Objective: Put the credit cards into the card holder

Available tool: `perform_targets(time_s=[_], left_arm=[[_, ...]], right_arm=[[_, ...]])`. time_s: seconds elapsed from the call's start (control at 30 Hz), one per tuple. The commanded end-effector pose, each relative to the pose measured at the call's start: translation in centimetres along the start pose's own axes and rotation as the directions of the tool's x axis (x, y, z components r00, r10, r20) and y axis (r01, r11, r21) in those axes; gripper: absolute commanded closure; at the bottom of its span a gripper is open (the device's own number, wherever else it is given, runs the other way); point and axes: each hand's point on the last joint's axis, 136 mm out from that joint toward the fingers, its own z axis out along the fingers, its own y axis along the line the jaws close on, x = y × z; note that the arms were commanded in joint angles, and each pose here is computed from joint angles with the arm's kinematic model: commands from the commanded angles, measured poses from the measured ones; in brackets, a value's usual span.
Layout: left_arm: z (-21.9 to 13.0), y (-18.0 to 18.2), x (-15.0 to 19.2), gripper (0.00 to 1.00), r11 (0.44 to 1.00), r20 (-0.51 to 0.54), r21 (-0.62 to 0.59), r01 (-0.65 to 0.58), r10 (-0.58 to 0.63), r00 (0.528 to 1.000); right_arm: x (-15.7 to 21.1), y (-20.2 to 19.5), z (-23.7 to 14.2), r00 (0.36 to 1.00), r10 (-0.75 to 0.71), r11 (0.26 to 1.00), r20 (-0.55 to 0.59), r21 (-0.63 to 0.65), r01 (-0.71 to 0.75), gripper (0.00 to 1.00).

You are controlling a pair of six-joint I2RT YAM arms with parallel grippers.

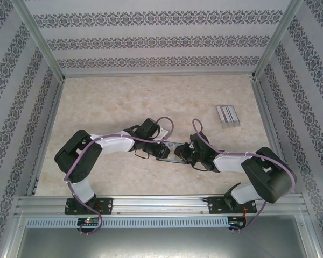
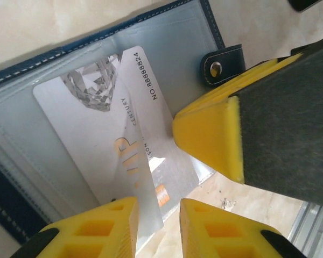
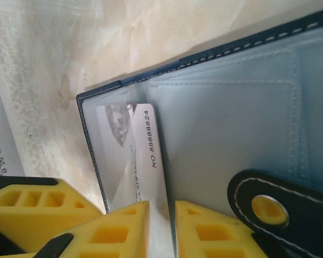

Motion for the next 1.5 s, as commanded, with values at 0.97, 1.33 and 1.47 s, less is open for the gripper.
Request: perform_targets(time_s=[0.97, 1.33, 1.47], left_arm=[[-0.6, 6.6, 2.4, 0.77, 0.933, 0.034, -0.068, 0.355, -0.353, 0.935], [-3.8, 7.3, 1.9, 0.59, 0.913, 0.095, -0.170, 0.370, -0.359, 0.929], [-4.2, 7.6, 1.7, 0.59, 0.908, 0.099, -0.188, 0.374, -0.361, 0.927]], right_arm=[[1.3, 3.7, 4.0, 0.986, -0.119, 0.993, -0.120, -0.003, 0.120, 0.96], [1.0, 5.0, 3.7, 0.983, -0.139, 0.990, -0.123, -0.045, 0.134, 0.89], [0.7, 5.2, 3.1, 0.984, -0.139, 0.990, -0.113, -0.046, 0.135, 0.83]])
